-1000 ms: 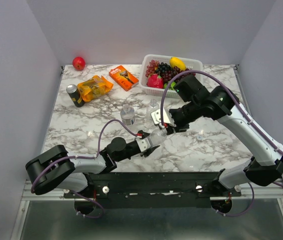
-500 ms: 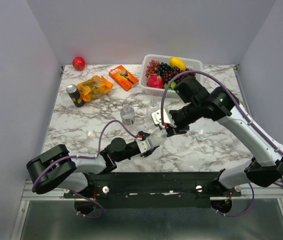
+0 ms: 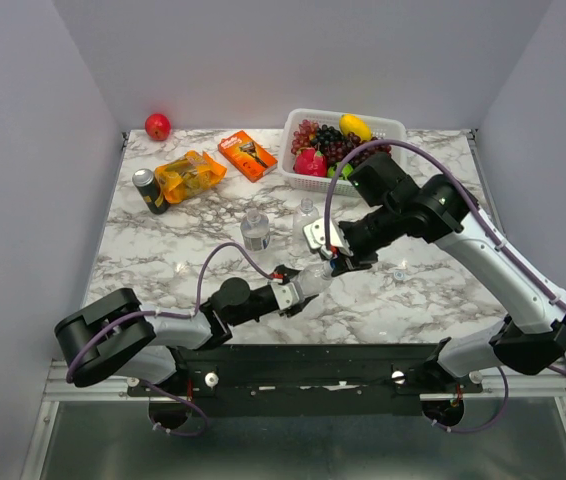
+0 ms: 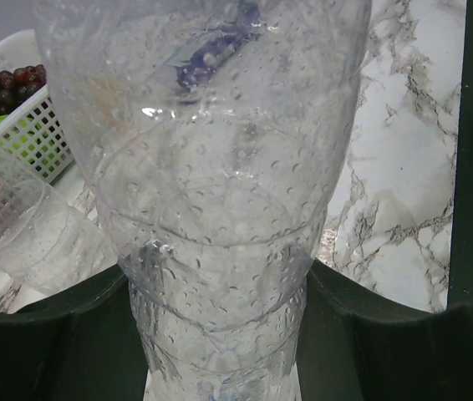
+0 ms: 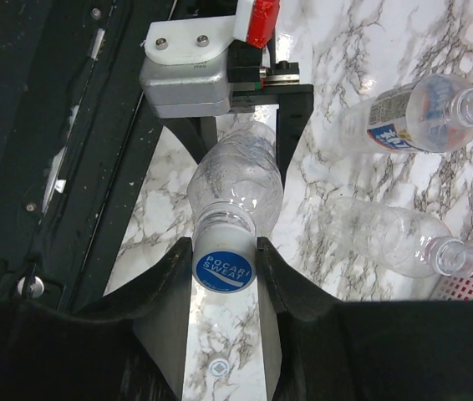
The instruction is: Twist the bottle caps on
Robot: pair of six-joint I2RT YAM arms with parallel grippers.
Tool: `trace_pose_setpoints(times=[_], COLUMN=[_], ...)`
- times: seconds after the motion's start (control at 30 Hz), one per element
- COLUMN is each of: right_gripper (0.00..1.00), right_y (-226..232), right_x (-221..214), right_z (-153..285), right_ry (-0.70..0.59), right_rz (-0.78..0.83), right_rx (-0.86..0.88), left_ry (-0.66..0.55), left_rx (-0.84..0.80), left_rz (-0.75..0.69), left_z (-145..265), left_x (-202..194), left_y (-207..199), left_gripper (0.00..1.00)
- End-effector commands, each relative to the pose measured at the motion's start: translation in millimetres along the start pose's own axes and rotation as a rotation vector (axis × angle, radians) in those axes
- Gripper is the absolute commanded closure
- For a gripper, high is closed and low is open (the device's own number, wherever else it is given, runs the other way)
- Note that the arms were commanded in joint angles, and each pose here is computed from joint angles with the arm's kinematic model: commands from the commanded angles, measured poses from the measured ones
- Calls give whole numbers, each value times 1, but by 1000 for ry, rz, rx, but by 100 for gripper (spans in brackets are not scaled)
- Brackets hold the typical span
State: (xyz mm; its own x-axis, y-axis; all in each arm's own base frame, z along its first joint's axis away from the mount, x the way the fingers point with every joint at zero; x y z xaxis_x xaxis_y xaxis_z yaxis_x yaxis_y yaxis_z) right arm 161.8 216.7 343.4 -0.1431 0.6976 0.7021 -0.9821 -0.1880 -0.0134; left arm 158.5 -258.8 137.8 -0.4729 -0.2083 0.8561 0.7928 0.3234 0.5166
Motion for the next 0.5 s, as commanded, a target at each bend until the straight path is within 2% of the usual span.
trace_pose_setpoints(times=[0.0, 0.23, 0.47], right_gripper=[82, 82, 82], right_y=[33, 30, 19], right_x=[-21, -30, -26], right_z=[7, 4, -3], right_ry=[76, 116, 87], right_rz=[-84, -79, -69], right_rx=[110, 91, 41], left_ry=[-33, -43, -59], left_rx=[-4, -6, -16], left_rz=[-9, -19, -13], left_z=[-1, -6, -11], left_x=[3, 5, 9], left_y=[-1, 1, 2], left_gripper=[100, 100, 100])
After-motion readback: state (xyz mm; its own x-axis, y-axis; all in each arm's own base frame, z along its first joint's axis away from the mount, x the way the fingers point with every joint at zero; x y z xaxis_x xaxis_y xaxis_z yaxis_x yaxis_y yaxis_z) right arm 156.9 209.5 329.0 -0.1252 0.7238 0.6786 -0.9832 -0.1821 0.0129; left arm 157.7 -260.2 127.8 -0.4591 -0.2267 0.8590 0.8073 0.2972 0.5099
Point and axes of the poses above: each gripper's point midway between its finger pads, its own z axis back along the fingers, its own y axis along the line the jaws close on, x = y × z, the point moved 7 cm from there along z, back along the fingers, and after that the axes turned 15 degrees about -z, right-handed, at the moved point
